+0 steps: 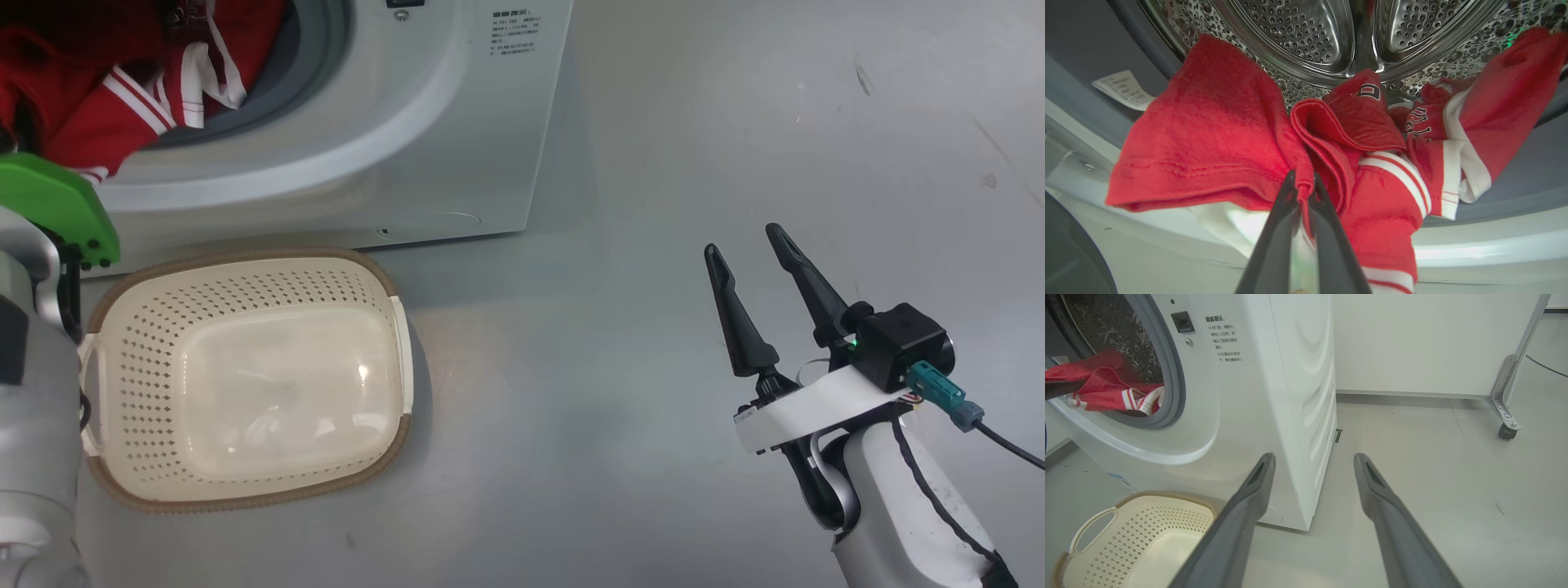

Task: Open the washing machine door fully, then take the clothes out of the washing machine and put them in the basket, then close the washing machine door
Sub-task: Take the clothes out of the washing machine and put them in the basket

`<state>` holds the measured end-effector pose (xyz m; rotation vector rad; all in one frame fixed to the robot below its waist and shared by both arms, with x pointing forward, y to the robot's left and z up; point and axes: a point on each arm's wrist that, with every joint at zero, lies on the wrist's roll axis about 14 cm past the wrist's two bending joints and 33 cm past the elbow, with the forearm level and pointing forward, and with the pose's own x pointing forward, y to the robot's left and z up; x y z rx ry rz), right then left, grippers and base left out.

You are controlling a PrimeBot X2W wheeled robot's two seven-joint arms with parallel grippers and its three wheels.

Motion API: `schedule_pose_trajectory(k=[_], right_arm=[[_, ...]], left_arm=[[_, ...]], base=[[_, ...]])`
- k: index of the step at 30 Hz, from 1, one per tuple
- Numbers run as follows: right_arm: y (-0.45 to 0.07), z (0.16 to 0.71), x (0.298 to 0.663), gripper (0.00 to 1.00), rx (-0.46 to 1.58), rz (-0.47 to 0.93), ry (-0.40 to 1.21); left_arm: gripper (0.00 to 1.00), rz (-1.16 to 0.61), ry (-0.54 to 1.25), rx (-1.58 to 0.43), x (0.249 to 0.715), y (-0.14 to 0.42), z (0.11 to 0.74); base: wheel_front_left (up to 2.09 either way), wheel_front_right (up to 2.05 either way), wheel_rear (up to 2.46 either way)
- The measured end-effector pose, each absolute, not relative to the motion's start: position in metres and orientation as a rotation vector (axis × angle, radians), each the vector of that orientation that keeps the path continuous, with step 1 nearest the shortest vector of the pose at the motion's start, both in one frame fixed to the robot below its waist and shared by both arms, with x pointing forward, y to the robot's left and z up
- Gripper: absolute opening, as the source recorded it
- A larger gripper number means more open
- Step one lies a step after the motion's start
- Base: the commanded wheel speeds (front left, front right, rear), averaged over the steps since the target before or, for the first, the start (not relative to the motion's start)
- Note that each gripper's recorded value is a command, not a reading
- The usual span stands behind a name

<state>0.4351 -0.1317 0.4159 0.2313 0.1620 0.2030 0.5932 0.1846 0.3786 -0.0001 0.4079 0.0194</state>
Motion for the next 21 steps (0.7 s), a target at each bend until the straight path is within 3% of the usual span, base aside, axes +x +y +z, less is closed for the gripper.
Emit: schedule_pose_trajectory(k=[21], right_arm=[[-0.122, 0.451, 0.414, 1.0, 0.241, 0.229, 0.088]], left_arm=[[0.0, -0.053, 0.374, -0.046, 0.518, 0.171, 0.394]], base=[[0.0, 0.0, 0.0]])
